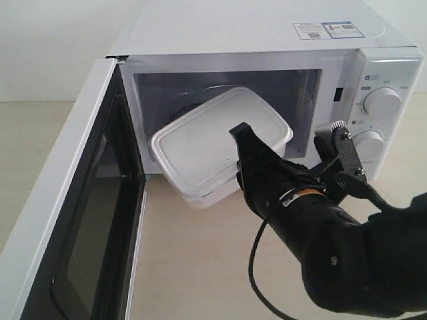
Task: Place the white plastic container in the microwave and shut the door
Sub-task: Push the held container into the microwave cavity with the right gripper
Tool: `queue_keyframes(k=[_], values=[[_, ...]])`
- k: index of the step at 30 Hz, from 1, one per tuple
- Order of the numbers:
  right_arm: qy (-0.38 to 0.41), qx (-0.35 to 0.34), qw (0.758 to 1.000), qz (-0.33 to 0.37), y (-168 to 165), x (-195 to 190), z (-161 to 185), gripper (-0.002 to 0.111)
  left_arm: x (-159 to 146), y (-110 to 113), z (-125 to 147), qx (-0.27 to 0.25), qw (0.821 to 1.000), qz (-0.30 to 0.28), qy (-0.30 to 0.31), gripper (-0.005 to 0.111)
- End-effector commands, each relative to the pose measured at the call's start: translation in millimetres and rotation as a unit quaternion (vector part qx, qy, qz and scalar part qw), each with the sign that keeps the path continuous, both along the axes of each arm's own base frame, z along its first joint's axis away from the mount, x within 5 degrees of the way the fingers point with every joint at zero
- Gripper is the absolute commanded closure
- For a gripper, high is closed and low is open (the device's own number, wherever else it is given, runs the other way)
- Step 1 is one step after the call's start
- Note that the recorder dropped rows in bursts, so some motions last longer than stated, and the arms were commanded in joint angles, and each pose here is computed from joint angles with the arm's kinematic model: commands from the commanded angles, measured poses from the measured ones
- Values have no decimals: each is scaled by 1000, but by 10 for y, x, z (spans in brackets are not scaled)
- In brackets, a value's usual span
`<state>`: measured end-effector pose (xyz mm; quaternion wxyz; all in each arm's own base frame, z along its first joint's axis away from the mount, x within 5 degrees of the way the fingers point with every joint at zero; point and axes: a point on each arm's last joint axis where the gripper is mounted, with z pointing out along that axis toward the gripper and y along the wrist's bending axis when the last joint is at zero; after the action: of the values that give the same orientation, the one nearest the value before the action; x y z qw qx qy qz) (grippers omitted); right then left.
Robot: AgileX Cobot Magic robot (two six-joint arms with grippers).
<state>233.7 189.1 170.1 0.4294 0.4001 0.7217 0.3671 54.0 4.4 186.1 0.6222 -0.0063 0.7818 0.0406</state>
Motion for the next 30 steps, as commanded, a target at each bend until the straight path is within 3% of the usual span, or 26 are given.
queue_keyframes(k=[1,20,30], values=[[-10,4,1000,-20,-23,125,17,109,-1,0,-12,-3,1000,1,1,103],[-29,68,995,-62,188,457,22,109,-1,0,-12,-3,1000,1,1,103],[-43,66,993,-85,133,594,34,109,-1,0,-12,-3,1000,1,1,103]])
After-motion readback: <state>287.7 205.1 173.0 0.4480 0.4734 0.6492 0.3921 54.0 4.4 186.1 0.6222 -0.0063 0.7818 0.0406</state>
